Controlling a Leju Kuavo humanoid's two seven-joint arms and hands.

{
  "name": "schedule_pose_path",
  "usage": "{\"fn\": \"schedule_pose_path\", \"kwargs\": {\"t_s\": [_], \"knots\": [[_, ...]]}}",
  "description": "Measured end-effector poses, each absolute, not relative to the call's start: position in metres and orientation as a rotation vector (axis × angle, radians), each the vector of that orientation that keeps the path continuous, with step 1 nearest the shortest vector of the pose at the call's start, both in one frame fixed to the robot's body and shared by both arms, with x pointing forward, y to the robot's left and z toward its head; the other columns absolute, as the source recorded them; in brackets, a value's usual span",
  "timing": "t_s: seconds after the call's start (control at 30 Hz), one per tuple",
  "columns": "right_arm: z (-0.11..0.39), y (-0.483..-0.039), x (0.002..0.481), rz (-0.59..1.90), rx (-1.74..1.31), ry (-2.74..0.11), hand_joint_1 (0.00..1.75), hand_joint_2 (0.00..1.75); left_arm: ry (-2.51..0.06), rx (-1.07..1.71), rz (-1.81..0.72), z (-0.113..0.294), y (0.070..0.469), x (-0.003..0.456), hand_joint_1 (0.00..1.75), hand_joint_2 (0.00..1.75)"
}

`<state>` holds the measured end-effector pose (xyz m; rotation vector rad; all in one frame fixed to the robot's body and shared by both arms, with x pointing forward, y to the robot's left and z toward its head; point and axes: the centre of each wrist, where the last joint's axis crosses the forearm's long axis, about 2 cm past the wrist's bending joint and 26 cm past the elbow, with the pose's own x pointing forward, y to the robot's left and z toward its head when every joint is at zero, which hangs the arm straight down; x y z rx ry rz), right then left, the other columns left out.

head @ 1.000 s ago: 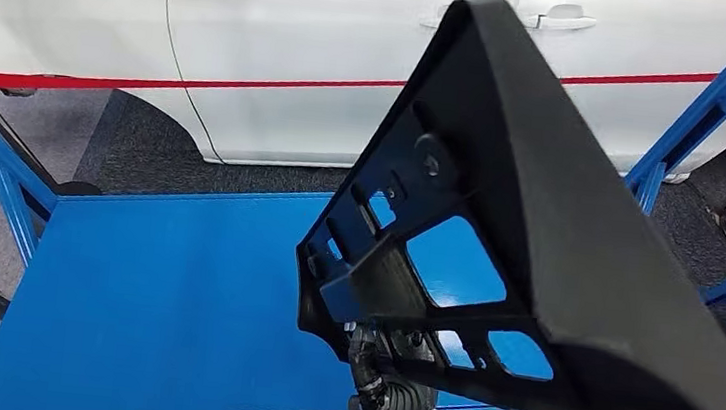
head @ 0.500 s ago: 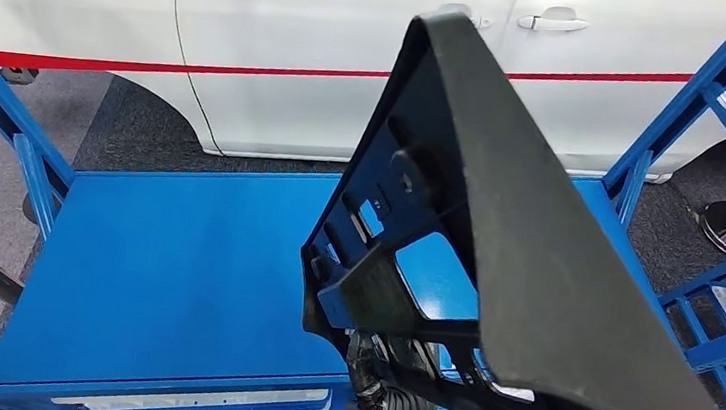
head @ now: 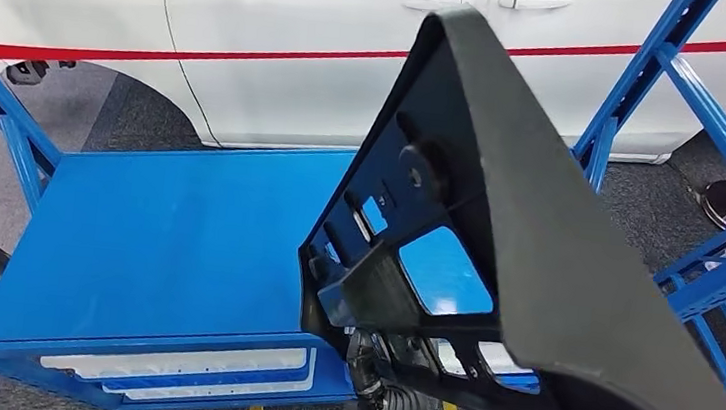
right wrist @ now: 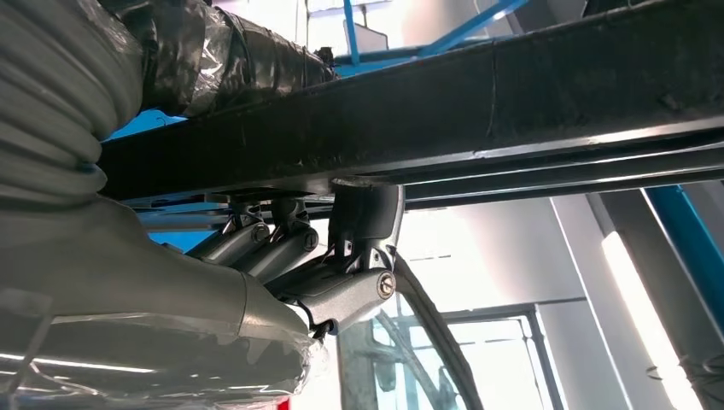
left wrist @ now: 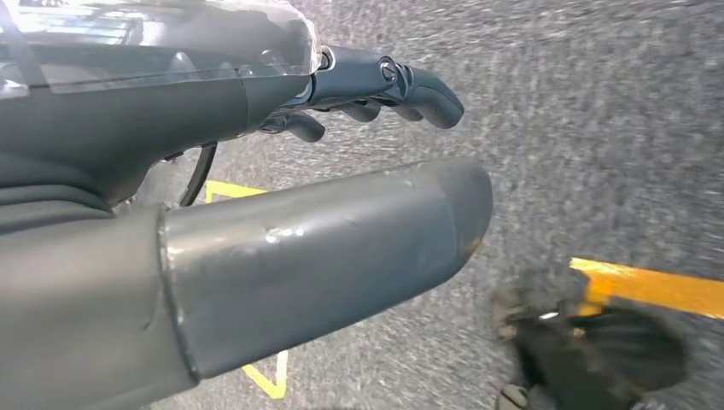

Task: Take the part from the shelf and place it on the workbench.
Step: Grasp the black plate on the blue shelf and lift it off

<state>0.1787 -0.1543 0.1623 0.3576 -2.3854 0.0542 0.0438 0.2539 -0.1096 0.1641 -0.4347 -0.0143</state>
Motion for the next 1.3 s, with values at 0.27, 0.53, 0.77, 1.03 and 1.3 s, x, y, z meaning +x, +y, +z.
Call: {"fn": "schedule_pose_path", "kwargs": {"t_s": [0.27, 0.53, 0.77, 1.03, 1.3], "knots": [[0.161, -0.155, 0.18, 0.034, 0.441, -2.361, 1.75, 1.75, -0.44, 0.161, -0.028, -0.11, 0.256, 0.046, 0.0, 0.0], [0.157, -0.158, 0.179, 0.03, 0.442, -2.344, 1.75, 1.75, -0.44, 0.156, -0.032, -0.11, 0.256, 0.045, 0.0, 0.0], [0.154, -0.16, 0.177, 0.026, 0.432, -2.333, 1.75, 1.75, -0.441, 0.153, -0.035, -0.11, 0.256, 0.045, 0.0, 0.0], [0.152, -0.161, 0.175, 0.024, 0.424, -2.325, 1.75, 1.75, -0.433, 0.153, -0.033, -0.11, 0.257, 0.041, 0.0, 0.0], [0.15, -0.162, 0.174, 0.022, 0.416, -2.316, 1.75, 1.75, -0.441, 0.155, -0.033, -0.11, 0.258, 0.045, 0.0, 0.0]]}}
